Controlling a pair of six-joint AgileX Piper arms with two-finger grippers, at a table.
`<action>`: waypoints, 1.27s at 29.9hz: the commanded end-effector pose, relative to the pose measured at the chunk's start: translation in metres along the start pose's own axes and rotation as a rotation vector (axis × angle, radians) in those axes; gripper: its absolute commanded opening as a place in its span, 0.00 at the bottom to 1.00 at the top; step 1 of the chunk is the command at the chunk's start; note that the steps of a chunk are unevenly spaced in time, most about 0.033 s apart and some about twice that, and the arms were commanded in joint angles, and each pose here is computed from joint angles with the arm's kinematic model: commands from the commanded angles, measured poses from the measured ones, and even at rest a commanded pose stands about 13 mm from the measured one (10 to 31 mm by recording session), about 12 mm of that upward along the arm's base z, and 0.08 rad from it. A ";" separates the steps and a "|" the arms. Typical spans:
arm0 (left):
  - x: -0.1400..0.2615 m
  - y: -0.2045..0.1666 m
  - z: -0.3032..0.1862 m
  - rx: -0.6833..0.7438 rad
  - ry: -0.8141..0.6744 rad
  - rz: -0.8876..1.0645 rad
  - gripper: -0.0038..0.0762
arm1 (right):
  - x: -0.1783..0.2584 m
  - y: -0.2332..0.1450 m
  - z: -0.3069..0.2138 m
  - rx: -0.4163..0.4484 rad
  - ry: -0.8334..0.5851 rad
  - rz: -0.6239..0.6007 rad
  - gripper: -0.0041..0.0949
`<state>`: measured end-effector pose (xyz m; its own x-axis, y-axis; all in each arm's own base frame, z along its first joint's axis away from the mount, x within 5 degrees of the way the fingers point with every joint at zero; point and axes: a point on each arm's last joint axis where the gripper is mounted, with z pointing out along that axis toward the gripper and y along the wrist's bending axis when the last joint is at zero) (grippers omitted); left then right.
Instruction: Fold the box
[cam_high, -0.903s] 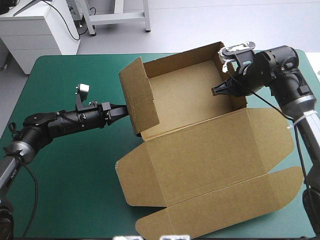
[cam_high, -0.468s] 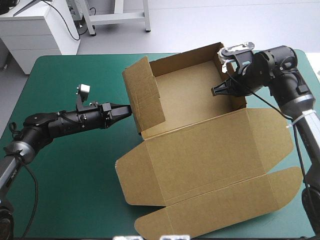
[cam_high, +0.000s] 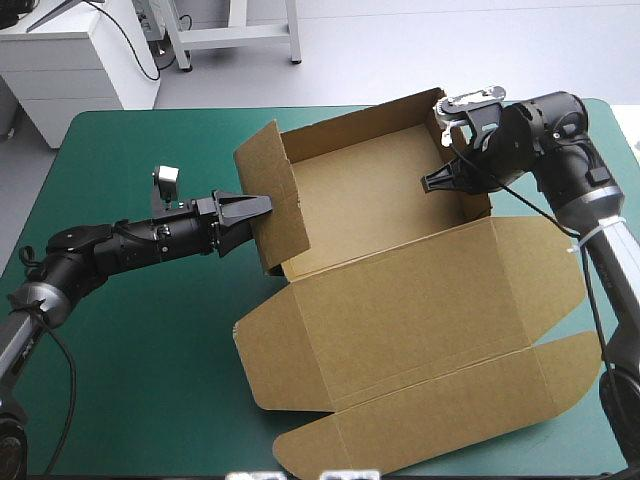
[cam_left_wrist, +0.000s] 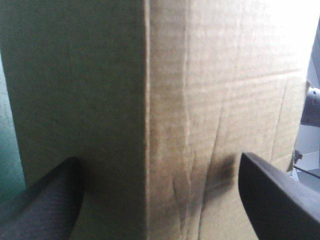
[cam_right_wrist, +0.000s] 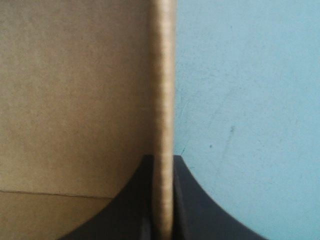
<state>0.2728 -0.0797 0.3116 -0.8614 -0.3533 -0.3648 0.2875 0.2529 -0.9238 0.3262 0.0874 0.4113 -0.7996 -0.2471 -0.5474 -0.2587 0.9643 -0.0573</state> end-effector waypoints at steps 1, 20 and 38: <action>-0.006 -0.023 -0.003 0.092 -0.053 0.031 0.77 | 0.000 -0.003 -0.025 0.014 -0.063 0.009 0.04; -0.010 -0.069 0.018 -0.227 -0.057 0.172 0.67 | -0.007 -0.003 -0.031 0.020 -0.142 0.008 0.04; -0.001 -0.075 0.037 -0.399 -0.083 0.189 0.67 | -0.009 -0.001 -0.077 0.075 -0.243 -0.057 0.04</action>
<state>0.2702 -0.1341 0.3555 -0.8173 -0.2740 -0.5069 0.2223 0.6616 -0.7161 0.3146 0.0829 0.4483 -0.7147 -0.2800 -0.6410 -0.2600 0.9571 -0.1282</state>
